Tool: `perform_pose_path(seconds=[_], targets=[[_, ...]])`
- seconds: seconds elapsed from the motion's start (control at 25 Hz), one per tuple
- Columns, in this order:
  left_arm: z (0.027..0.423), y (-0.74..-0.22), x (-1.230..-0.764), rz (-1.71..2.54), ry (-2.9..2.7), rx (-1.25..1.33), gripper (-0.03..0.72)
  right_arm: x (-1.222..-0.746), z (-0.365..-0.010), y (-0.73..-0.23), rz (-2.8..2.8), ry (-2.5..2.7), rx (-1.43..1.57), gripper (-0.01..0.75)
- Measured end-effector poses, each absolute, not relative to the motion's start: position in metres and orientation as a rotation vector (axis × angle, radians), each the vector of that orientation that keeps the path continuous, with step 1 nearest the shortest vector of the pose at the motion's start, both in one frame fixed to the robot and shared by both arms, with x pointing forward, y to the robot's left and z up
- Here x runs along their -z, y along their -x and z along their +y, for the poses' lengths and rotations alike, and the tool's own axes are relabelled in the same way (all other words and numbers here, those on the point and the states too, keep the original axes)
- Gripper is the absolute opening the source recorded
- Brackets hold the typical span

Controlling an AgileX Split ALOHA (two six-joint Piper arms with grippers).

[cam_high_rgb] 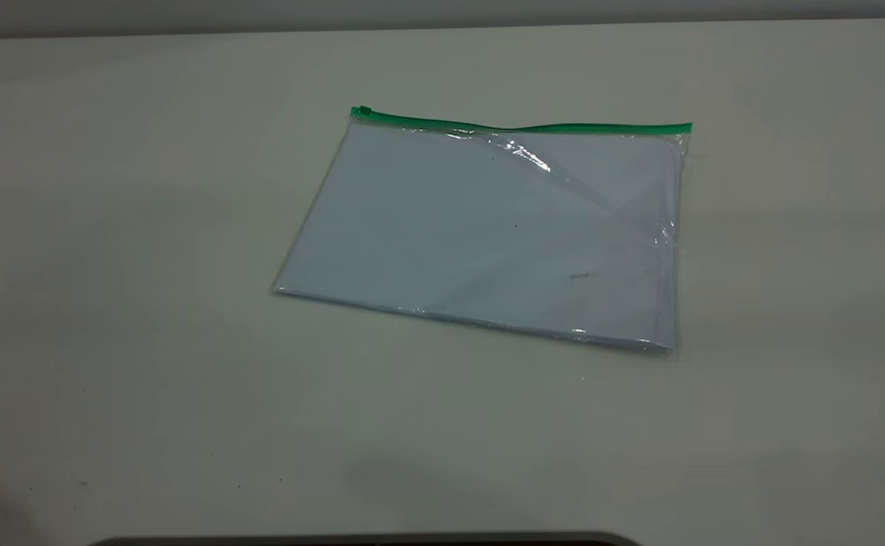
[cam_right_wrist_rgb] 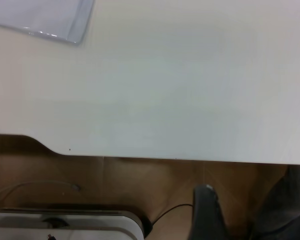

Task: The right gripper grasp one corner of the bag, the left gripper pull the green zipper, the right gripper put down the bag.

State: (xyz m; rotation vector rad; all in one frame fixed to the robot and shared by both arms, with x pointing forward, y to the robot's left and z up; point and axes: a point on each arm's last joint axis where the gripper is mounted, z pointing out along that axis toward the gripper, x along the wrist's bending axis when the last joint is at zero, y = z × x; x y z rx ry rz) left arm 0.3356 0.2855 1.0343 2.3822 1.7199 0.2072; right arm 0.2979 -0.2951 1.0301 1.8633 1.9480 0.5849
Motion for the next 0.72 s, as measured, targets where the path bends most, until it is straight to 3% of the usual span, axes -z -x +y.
perform_pose_path(seconds=[0.2,0.72], targets=[[0.289,-0.307,-1.018,1.692,-2.346,-0.269,0.512,-1.03,-0.294,-0.298,1.965,-1.849,-0.59,0.537],[0.293,-0.254,-1.034,1.505,-2.081,-0.597,0.512,-1.03,-0.294,-0.297,1.967,-1.844,-0.594,0.537]])
